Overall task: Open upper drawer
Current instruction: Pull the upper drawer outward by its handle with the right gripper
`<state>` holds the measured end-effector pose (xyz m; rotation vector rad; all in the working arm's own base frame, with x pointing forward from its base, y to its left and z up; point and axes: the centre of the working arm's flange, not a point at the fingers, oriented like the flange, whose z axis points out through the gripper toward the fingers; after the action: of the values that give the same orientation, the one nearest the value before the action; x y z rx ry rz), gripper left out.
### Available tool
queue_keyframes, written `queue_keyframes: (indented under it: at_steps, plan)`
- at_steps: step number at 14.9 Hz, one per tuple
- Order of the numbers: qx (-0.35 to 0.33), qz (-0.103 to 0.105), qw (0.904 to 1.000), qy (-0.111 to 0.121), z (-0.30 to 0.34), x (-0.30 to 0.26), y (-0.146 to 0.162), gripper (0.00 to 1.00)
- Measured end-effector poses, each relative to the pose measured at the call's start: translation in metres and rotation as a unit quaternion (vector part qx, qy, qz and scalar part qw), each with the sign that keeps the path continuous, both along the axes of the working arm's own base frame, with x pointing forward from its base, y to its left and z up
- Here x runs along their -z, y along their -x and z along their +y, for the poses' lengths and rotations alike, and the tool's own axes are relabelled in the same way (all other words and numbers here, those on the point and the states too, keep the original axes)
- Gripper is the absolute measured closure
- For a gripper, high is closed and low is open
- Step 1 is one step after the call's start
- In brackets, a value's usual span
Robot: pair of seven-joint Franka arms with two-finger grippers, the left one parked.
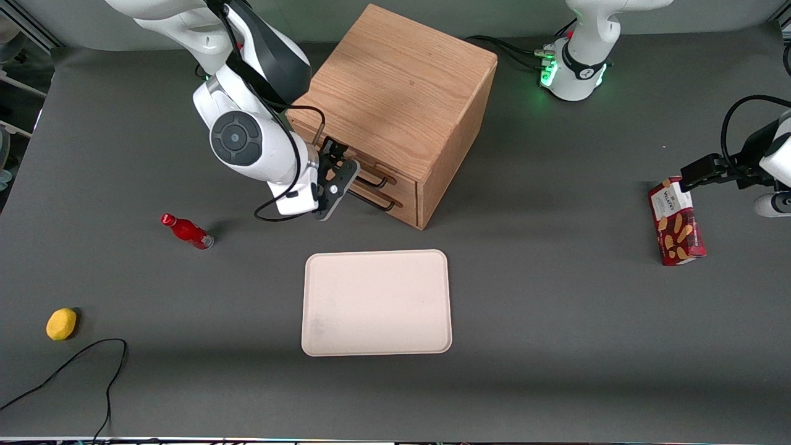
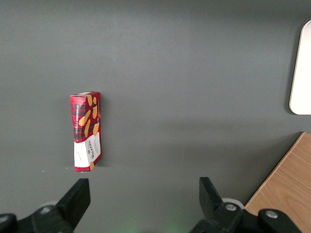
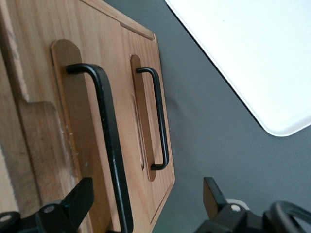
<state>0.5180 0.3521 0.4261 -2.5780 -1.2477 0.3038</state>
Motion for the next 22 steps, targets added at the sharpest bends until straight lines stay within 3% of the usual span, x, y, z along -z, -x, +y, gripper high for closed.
queue_keyframes:
  at_steps: [15,22]
  plan:
    - [-0.007,0.001,0.9999,-0.016,0.006,0.030,-0.010,0.00]
    - [-0.018,-0.016,0.9997,-0.009,-0.007,0.035,-0.021,0.00]
